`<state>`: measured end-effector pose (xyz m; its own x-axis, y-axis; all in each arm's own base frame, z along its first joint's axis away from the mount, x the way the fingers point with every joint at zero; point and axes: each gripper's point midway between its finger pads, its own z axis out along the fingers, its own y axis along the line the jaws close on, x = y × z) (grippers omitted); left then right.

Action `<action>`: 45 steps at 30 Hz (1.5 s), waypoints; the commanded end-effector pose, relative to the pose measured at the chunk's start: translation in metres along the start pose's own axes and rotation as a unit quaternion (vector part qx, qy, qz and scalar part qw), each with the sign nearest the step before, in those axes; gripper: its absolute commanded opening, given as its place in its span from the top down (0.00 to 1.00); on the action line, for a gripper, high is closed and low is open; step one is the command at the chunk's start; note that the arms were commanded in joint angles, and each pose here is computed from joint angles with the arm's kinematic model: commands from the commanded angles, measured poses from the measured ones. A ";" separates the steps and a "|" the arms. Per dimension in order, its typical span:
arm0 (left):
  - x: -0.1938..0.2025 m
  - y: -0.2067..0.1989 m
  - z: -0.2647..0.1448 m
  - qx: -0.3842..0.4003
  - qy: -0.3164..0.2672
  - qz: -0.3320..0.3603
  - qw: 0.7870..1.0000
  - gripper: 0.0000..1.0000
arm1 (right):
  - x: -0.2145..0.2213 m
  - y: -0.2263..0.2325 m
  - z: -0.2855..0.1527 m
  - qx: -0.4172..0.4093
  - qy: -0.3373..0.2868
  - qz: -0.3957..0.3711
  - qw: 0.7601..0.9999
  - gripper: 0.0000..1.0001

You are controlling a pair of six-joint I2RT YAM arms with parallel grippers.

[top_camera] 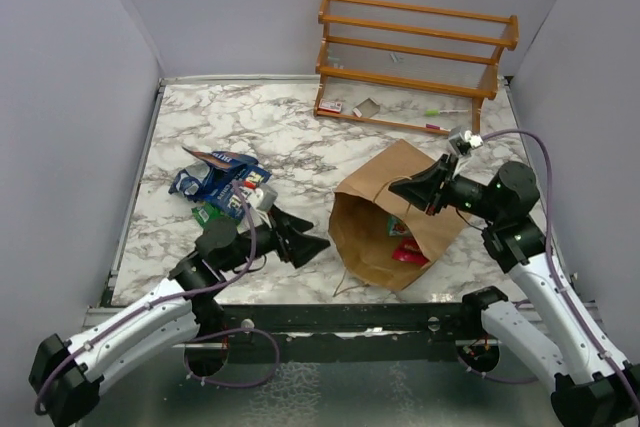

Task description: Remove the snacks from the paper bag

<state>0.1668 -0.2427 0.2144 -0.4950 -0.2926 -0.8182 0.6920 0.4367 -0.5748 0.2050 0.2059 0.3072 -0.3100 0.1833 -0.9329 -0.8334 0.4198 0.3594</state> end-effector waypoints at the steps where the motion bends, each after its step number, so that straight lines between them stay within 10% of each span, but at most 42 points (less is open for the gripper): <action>1: 0.021 -0.037 0.018 0.034 0.002 0.031 0.999 0.15 | 0.007 -0.015 0.001 0.035 0.011 0.009 0.999 0.98; 8: 0.097 -0.073 0.063 0.004 0.063 0.180 0.982 0.19 | 0.003 -0.013 -0.002 0.040 0.005 0.003 0.999 0.98; 18: 0.114 -0.050 0.128 -0.044 -0.010 0.271 0.961 0.20 | -0.012 -0.001 -0.007 0.032 -0.017 -0.011 0.999 0.98; 32: 0.135 0.008 0.179 -0.088 -0.029 0.274 0.957 0.49 | -0.034 0.016 -0.011 0.014 -0.043 -0.035 0.998 0.98; 45: 0.153 0.043 0.225 -0.136 0.005 0.293 0.946 0.26 | -0.041 0.024 -0.010 -0.006 -0.045 -0.042 0.998 0.98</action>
<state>0.2234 -0.4507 0.0707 -0.0548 0.0411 -0.9977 0.7194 0.6945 -0.0109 0.1986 0.1988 0.3294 -0.2629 0.2116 -0.9413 -0.8286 0.4503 0.3327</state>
